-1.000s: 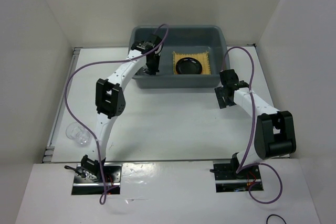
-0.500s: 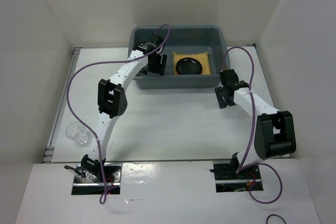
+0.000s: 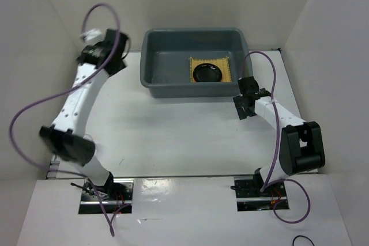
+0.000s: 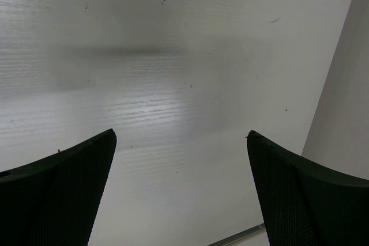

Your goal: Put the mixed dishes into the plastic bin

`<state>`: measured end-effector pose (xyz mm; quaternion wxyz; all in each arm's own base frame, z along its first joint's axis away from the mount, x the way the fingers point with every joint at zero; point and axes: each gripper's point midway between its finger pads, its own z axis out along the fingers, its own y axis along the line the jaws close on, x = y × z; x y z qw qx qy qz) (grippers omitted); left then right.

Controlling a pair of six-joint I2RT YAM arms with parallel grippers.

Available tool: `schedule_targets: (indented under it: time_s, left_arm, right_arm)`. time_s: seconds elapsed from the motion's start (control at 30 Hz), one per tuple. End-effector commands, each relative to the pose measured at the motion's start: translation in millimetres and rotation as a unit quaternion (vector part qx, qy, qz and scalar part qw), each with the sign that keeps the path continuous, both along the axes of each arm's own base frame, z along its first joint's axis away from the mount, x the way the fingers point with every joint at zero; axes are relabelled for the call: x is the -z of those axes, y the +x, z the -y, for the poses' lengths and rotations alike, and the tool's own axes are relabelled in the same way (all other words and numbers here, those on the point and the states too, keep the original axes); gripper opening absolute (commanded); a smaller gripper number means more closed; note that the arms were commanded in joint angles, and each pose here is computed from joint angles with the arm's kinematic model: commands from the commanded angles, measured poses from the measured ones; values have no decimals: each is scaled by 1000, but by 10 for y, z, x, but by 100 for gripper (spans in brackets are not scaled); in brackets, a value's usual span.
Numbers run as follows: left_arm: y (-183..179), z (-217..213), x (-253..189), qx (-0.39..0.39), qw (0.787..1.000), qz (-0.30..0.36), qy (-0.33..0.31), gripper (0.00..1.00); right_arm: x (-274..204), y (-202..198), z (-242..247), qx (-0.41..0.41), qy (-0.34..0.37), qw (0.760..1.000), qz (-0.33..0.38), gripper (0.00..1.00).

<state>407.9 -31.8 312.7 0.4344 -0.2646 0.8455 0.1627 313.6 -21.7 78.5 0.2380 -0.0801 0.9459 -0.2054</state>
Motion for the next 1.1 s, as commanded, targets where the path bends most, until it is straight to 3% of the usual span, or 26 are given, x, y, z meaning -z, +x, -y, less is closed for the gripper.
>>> schedule_targets:
  time_s: [0.0, 0.03, 0.07, 0.2, 0.3, 0.47, 0.93, 0.97, 1.03, 1.07]
  left_arm:
    - [-832, -773, 758, -225, 972, -41, -55, 100]
    - [-956, -934, 742, -244, 966, -10, -82, 100]
    - [-1177, -1001, 1095, -258, 962, -52, -79, 100]
    - [-1572, -1097, 1479, -311, 938, -80, -128, 100]
    - [-1738, -1137, 1693, -353, 917, -75, -172, 100]
    - [-2018, -1250, 2041, -406, 887, -122, -181, 100]
    - [-2045, -1287, 2733, -381, 874, -205, -219, 100]
    - [-2059, -1285, 2755, -377, 875, -214, -217, 98]
    - [-1938, -1265, 2738, -351, 883, -212, -230, 72]
    - [-1916, -1257, 2740, -343, 885, -212, -232, 51]
  right_arm:
    - [-46, 46, -27, 2, -7, 1000, 14, 98]
    - [-45, 48, -56, -2, -7, 1000, 14, 98]
    - [-52, 47, -42, 0, -11, 1000, 15, 98]
    - [-26, 47, -100, -10, -12, 1000, 10, 98]
    - [-26, 47, -100, -10, -12, 1000, 10, 98]
    - [1, 44, -99, -10, -13, 1000, 6, 98]
    - [-54, 51, -115, -12, -7, 1000, 16, 98]
    - [-54, 51, -115, -12, -7, 1000, 16, 98]
    - [-54, 51, -115, -12, -7, 1000, 16, 98]
    - [-54, 51, -115, -12, -7, 1000, 16, 98]
